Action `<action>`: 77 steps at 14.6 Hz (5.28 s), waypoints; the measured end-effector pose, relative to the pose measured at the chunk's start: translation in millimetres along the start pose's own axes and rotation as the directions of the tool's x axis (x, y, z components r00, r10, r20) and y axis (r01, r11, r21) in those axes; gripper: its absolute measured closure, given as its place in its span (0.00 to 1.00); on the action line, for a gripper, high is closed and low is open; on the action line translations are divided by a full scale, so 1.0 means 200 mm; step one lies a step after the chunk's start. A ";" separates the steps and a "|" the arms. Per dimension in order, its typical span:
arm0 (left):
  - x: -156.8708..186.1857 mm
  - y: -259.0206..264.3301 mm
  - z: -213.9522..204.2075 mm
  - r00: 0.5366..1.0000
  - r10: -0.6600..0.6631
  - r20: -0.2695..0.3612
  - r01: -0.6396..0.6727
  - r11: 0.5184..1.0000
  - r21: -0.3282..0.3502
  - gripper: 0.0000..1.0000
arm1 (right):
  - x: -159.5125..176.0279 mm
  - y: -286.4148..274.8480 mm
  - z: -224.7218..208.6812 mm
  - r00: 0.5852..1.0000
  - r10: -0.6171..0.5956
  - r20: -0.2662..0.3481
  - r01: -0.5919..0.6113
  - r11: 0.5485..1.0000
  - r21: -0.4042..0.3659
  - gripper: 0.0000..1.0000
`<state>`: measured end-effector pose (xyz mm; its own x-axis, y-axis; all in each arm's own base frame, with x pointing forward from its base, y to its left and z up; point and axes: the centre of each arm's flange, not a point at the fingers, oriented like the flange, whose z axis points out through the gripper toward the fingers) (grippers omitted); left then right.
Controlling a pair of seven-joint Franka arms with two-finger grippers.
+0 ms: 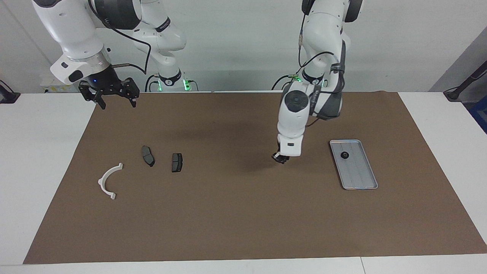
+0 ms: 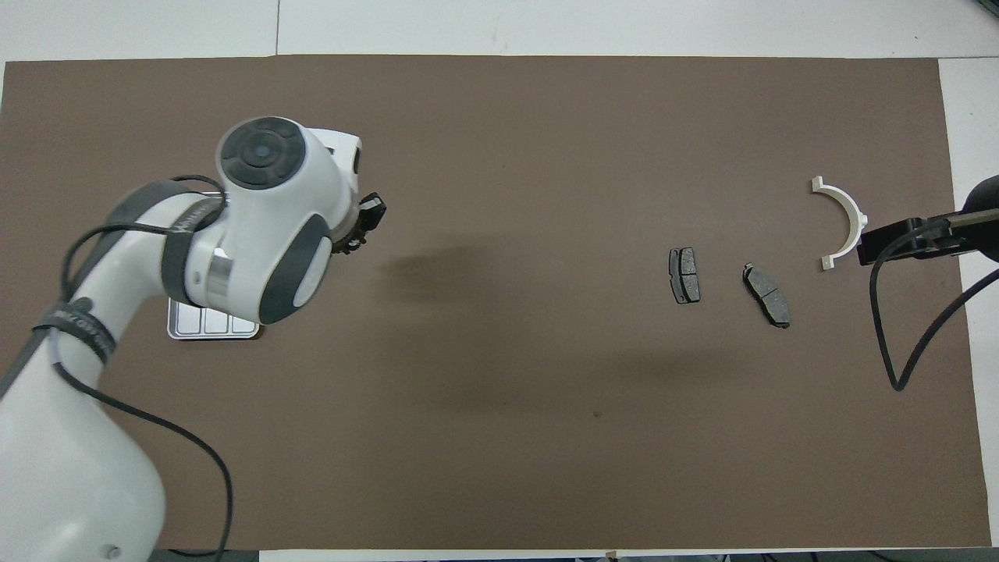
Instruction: Pick bearing gear from pile to tray
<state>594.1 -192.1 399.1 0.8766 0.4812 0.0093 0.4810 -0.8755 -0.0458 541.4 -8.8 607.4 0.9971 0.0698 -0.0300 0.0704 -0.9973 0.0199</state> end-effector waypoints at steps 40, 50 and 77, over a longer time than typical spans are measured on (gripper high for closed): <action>0.56 -0.95 -0.20 0.994 0.105 -0.038 -0.107 0.994 -0.038 0.00 | -0.02 0.08 -0.13 0.999 0.030 -0.025 -0.030 1.000 -0.001 0.00; 0.44 -1.07 -0.88 0.984 0.177 0.030 -0.176 0.984 -0.026 0.00 | -0.02 0.08 -0.13 0.999 0.033 -0.021 -0.033 0.999 0.000 0.00; 0.32 -0.95 -0.97 0.907 0.416 0.068 -0.415 0.909 -0.039 0.00 | -0.02 0.08 -0.11 0.999 0.034 -0.014 -0.034 0.999 0.000 0.00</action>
<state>560.8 -2.9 602.4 0.9941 0.0747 -0.0788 0.0744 -0.9972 -0.0065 539.7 -25.3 629.8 0.9992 0.0365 -0.0157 0.0369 -0.9991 0.0204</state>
